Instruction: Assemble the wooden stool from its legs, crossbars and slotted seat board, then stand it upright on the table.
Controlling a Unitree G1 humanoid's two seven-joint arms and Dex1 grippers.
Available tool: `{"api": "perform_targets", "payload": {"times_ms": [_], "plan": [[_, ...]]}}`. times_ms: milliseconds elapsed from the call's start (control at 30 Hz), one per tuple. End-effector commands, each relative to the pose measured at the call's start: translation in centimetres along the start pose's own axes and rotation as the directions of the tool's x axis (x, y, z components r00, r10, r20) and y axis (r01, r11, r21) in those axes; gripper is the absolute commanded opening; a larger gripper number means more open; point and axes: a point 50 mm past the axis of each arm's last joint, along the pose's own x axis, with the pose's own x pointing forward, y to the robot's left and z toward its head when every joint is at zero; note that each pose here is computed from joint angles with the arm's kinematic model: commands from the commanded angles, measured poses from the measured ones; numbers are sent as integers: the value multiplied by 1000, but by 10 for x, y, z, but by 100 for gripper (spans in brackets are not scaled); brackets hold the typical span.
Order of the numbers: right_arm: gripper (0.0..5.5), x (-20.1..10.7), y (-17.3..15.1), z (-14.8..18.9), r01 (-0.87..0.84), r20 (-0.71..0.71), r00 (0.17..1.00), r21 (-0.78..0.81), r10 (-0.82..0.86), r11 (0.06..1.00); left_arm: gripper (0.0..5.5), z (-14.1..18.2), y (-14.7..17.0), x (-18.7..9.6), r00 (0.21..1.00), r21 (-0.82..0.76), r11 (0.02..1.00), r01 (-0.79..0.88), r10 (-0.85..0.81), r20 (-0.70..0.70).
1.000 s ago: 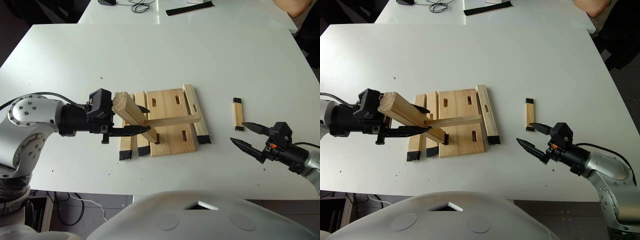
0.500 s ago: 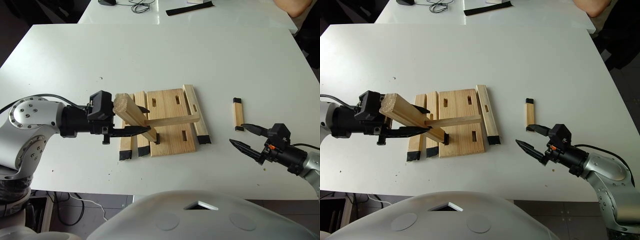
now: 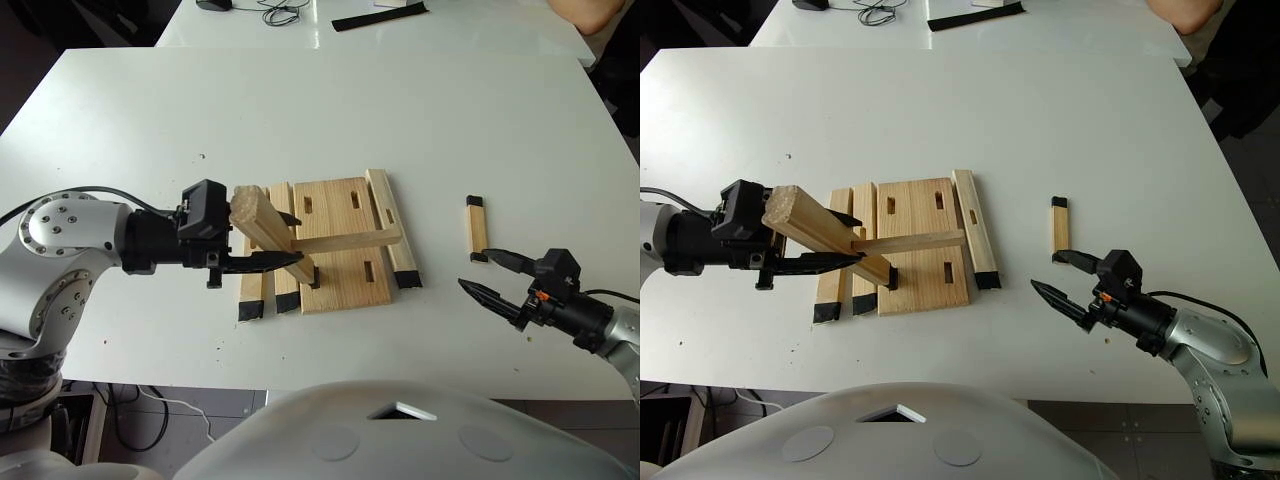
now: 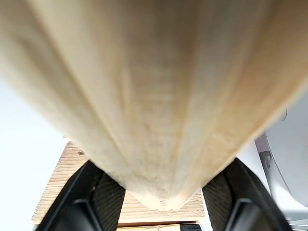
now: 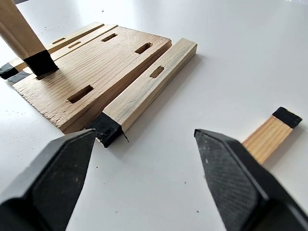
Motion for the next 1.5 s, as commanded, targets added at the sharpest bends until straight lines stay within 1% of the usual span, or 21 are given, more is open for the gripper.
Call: {"api": "perform_targets", "payload": {"times_ms": [33, 200, 467, 867, 1100, 1300, 1433, 1500], "plan": [[377, 0, 2, 1, 2, 1, 1000, -13, -2, 1000, 207, 4, 0, 1, 1000, 16, 1000, 15, -15, -1], [377, 1, 2, 1, 4, 5, 1000, -12, -4, 1000, 207, 2, -2, 3, 1000, 9, 1000, 22, -22, -3], [377, 3, 1, 2, -3, 5, 1000, -15, 3, 1000, 207, -17, -6, 6, 998, 30, 999, 26, -24, -51], [377, 5, -5, 8, -39, -12, 999, -40, 39, 998, 207, -46, -15, 16, 994, 62, 998, -23, 30, -107], [377, 7, -9, 10, -52, -20, 999, -53, 51, 997, 207, -58, -15, 19, 982, 84, 995, -60, 74, -174], [377, 10, -10, 11, -60, -20, 998, -58, 58, 997, 207, -51, -4, 20, 983, 6, 999, -47, 47, -177], [377, 13, -9, 10, -64, -21, 998, -56, 63, 996, 207, -47, 5, 25, 984, -21, 1000, -22, 18, -178], [377, 14, -8, 10, -68, -22, 998, -57, 66, 996, 207, -49, 10, 25, 978, -16, 1000, -22, 18, -206]]}}
